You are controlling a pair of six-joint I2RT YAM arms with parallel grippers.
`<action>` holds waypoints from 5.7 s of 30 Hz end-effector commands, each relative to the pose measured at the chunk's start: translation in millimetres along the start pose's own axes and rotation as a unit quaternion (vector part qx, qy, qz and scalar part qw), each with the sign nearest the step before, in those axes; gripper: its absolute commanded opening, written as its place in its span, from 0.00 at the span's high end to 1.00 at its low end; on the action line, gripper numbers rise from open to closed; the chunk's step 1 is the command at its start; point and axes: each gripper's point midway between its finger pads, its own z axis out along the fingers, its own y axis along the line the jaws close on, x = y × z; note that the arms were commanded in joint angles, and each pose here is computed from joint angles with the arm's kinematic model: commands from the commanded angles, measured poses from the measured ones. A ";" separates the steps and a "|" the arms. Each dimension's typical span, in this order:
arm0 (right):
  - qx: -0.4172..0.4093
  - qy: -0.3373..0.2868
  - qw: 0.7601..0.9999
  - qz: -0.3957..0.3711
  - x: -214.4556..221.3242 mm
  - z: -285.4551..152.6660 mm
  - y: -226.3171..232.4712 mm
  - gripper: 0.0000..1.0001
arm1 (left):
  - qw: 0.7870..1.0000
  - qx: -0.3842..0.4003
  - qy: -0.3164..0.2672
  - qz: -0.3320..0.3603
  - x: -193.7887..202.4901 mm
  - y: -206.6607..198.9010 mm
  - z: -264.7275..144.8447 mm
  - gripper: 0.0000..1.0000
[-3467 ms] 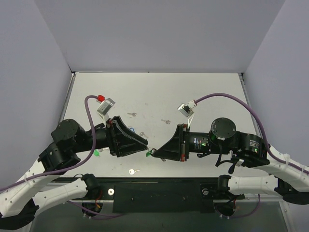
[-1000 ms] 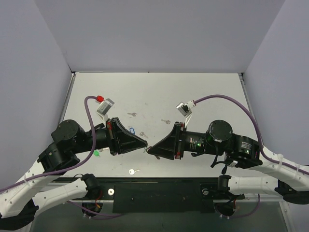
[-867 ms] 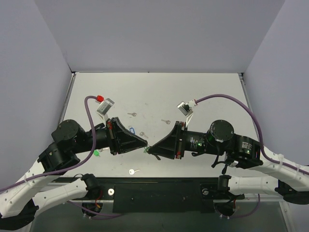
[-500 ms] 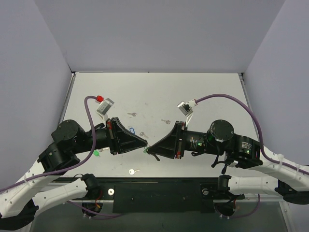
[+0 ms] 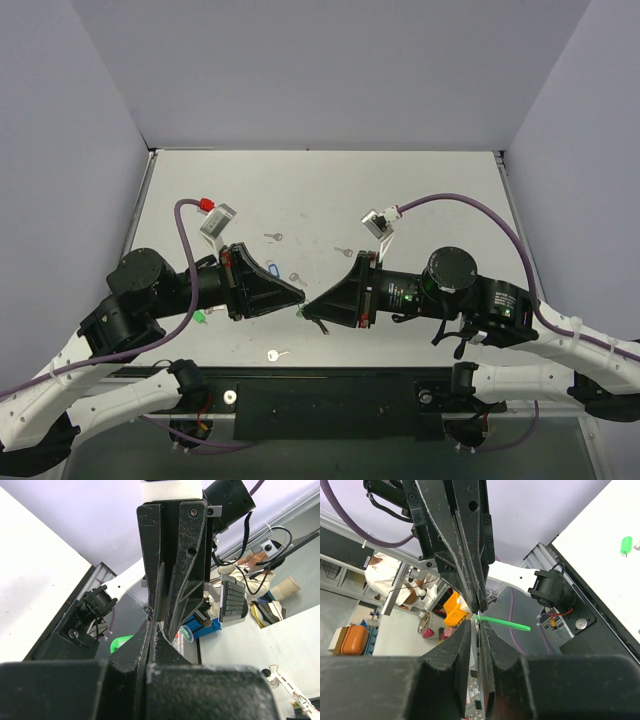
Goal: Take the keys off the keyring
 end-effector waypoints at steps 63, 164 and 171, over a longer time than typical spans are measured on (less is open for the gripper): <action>-0.076 -0.035 0.985 -0.148 -33.7 -24.6 6.4 1.00 | 0.996 0.055 -0.062 0.039 -14.4 -9.2 12.0 0.62; -0.038 0.039 0.996 -0.066 14.5 -22.6 -30.5 1.00 | 0.999 -0.004 -0.045 0.013 12.9 26.7 13.7 0.53; -0.040 0.034 0.996 -0.069 11.6 -22.3 -28.3 1.00 | 0.999 0.000 -0.036 0.008 16.3 27.1 17.5 0.65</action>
